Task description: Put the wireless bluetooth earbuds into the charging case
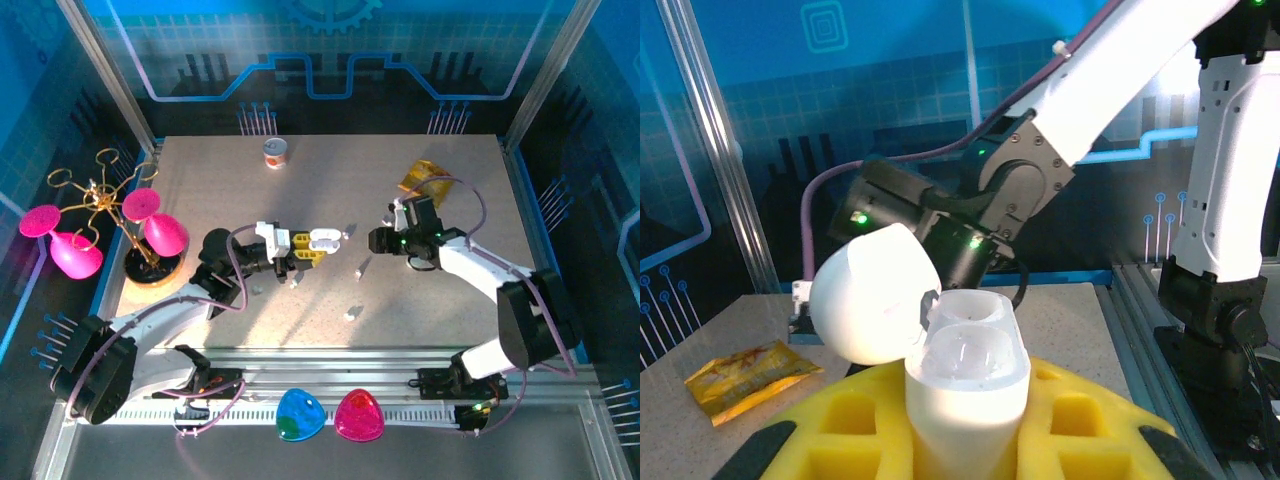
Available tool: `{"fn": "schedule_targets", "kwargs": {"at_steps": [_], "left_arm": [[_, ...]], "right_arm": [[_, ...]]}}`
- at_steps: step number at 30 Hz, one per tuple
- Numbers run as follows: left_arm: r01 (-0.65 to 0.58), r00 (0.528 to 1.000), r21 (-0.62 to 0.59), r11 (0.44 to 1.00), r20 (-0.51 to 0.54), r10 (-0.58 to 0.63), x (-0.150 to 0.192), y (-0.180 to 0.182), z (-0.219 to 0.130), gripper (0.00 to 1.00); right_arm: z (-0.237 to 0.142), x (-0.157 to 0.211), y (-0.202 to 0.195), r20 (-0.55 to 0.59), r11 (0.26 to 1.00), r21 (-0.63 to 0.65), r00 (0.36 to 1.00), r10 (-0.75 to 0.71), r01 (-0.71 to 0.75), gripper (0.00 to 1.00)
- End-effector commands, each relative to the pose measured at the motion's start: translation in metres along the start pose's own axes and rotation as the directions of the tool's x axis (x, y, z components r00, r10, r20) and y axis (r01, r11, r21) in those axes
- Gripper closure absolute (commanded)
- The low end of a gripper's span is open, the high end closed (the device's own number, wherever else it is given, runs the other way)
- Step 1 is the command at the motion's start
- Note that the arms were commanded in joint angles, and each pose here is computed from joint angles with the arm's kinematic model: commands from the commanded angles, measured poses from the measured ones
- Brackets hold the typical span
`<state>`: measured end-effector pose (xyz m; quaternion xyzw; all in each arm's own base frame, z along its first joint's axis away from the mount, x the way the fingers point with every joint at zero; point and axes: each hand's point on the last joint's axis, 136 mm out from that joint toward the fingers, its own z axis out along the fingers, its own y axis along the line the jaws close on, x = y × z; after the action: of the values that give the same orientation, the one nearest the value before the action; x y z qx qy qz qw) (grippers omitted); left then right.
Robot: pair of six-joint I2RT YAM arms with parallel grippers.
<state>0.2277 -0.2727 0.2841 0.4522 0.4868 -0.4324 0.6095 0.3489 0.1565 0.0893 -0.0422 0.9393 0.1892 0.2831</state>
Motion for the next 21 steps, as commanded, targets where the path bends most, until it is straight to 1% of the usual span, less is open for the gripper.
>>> {"fn": "schedule_targets", "kwargs": {"at_steps": [1,4,9,14,17,21], "left_arm": [[-0.003,1.0,0.003,1.0,0.0,0.003,0.006,-0.001,0.001,1.0],[0.009,1.0,0.006,1.0,0.001,-0.009,0.008,-0.001,0.002,1.0],[0.005,1.0,-0.008,1.0,0.0,-0.005,0.01,0.0,0.001,1.0],[0.002,1.0,-0.017,1.0,0.014,-0.002,0.006,-0.002,-0.003,1.0],[0.0,1.0,-0.02,1.0,0.019,0.0,0.005,-0.002,-0.003,1.0],[0.001,0.999,-0.01,1.0,0.034,0.0,0.0,0.0,0.0,1.0]], "right_arm": [[0.01,-0.01,-0.009,-0.02,0.997,0.074,1.0,-0.001,0.002,0.39],[0.018,-0.016,-0.012,-0.039,0.995,0.099,0.999,0.001,0.003,0.41],[0.03,-0.012,0.009,-0.078,0.996,0.072,0.996,-0.046,0.052,0.44],[0.025,0.015,0.025,-0.159,0.987,0.125,0.984,-0.084,0.104,0.49],[0.023,0.034,0.039,-0.214,0.98,0.144,0.971,-0.106,0.139,0.5],[0.029,0.053,0.049,-0.266,0.97,0.17,0.956,-0.125,0.174,0.54]]}}
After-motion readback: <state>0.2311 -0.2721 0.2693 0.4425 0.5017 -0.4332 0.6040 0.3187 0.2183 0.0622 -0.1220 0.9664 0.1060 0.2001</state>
